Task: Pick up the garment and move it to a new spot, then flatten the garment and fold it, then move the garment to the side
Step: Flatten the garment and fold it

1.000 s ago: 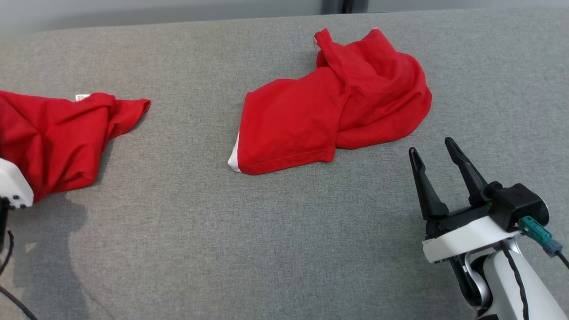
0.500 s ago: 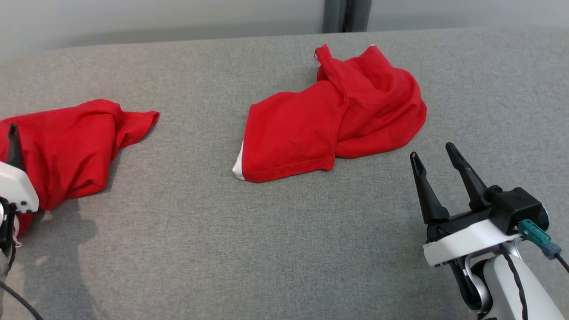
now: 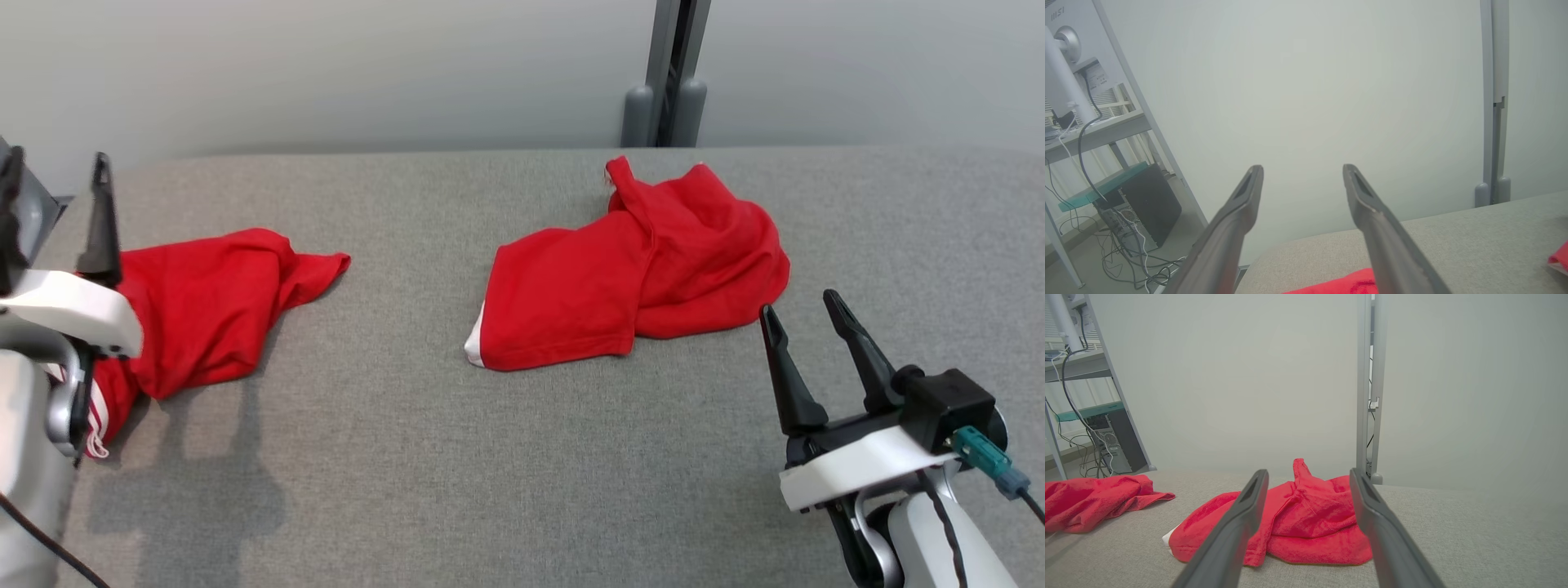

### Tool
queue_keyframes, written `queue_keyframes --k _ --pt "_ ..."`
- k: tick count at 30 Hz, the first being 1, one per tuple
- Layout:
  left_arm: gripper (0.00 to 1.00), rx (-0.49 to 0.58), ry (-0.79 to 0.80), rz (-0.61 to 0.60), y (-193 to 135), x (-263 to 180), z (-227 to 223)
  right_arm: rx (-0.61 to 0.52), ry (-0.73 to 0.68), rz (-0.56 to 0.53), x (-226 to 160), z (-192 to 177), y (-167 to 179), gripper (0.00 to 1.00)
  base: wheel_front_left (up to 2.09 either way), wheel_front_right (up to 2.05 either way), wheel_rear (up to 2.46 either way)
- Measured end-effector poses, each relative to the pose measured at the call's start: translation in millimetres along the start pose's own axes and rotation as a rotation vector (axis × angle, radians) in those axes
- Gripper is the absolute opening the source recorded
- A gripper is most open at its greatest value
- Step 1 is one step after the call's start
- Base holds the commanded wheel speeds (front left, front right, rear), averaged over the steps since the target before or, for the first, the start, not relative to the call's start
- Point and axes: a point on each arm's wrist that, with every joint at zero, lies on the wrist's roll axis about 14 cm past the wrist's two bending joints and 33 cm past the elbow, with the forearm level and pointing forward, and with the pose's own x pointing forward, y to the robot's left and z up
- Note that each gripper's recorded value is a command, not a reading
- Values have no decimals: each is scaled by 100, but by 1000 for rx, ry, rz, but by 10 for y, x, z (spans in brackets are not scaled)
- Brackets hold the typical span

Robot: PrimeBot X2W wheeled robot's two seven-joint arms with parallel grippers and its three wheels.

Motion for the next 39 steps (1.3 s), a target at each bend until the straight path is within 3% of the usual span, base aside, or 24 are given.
queue_keyframes --k 4,9,20,27,39 --pt "100 -23 -76 -19 -165 -219 213 -7 -15 0 -107 79 52 100 0 0 0" --pt "100 -139 -134 -49 -533 -556 362 -37 -61 -1 -214 275 61 100 0 0 0" --pt "100 -375 -68 -73 -1063 -1060 123 -54 -94 -47 -354 410 -95 100 0 0 0" --pt "100 -400 5 -93 -1195 -1264 -124 -37 -78 -93 -484 350 -189 100 0 0 0" --pt "100 -352 26 -139 -1308 -1370 -204 -28 -59 -114 -563 284 -221 100 0 0 0"
